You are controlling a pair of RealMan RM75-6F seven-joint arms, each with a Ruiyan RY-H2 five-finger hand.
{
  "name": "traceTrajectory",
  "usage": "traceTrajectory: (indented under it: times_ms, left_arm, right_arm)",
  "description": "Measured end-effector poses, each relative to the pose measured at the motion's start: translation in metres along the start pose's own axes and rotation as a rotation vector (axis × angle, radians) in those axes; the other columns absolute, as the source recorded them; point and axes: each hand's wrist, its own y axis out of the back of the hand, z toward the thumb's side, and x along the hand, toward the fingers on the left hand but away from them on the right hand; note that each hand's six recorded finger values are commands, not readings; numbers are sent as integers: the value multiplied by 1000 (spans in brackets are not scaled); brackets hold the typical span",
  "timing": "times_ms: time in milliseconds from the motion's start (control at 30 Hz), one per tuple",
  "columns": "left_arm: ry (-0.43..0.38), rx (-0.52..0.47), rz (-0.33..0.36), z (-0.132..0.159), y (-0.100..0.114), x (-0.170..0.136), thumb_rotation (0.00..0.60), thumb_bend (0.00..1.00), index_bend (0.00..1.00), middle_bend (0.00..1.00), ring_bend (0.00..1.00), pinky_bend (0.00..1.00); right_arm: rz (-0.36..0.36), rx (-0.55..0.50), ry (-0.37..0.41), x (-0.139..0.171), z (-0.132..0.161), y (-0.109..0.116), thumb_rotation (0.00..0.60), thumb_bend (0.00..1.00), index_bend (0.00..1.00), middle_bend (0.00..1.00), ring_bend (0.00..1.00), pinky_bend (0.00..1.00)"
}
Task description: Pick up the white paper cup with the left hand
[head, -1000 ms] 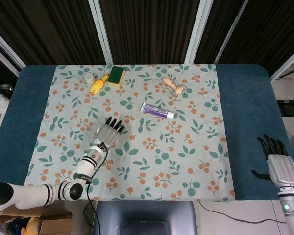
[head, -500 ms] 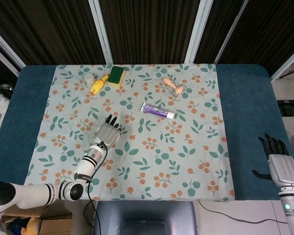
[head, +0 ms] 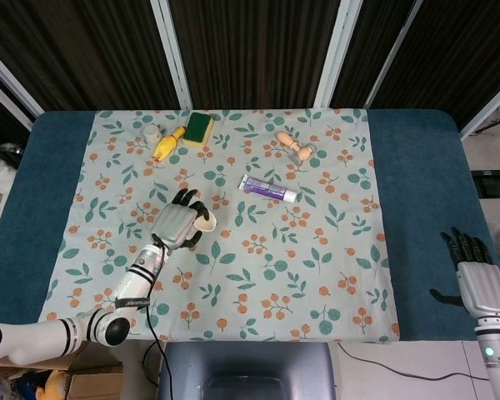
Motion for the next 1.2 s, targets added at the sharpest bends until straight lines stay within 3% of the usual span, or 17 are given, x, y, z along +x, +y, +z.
traceTrajectory:
  times_ms: [233, 367, 533, 733, 833, 1067, 1200]
  left_arm:
    - [10, -422, 59, -26, -4, -9, 600, 425, 412, 288, 0, 0]
    - [30, -558, 90, -49, -14, -11, 600, 424, 413, 290, 0, 0]
    - [22, -621, 134, -65, -31, -15, 600, 423, 417, 290, 0, 0]
    - [10, -651, 130, -69, -44, -19, 600, 420, 403, 262, 0, 0]
    - [7, -658, 125, -72, -48, -20, 600, 421, 330, 223, 0, 0]
    - [6, -649, 90, -75, -53, -23, 600, 418, 32, 84, 0, 0]
    - [-10, -643, 90, -74, -50, -25, 600, 417, 0, 3, 0, 0]
  right_arm:
    - [19, 13, 9, 0, 6, -4, 600, 218, 0, 0, 0, 0]
    - [25, 18, 9, -1, 8, -3, 600, 218, 0, 0, 0, 0]
    - [32, 21, 6, -1, 9, -5, 600, 218, 0, 0, 0, 0]
    - [50, 26, -5, -1, 8, -8, 600, 218, 0, 0, 0, 0]
    - [54, 27, -11, -1, 7, -8, 600, 218, 0, 0, 0, 0]
    - [60, 22, -14, -1, 8, -10, 600, 218, 0, 0, 0, 0]
    - [55, 21, -9, -2, 9, -10, 600, 218, 0, 0, 0, 0]
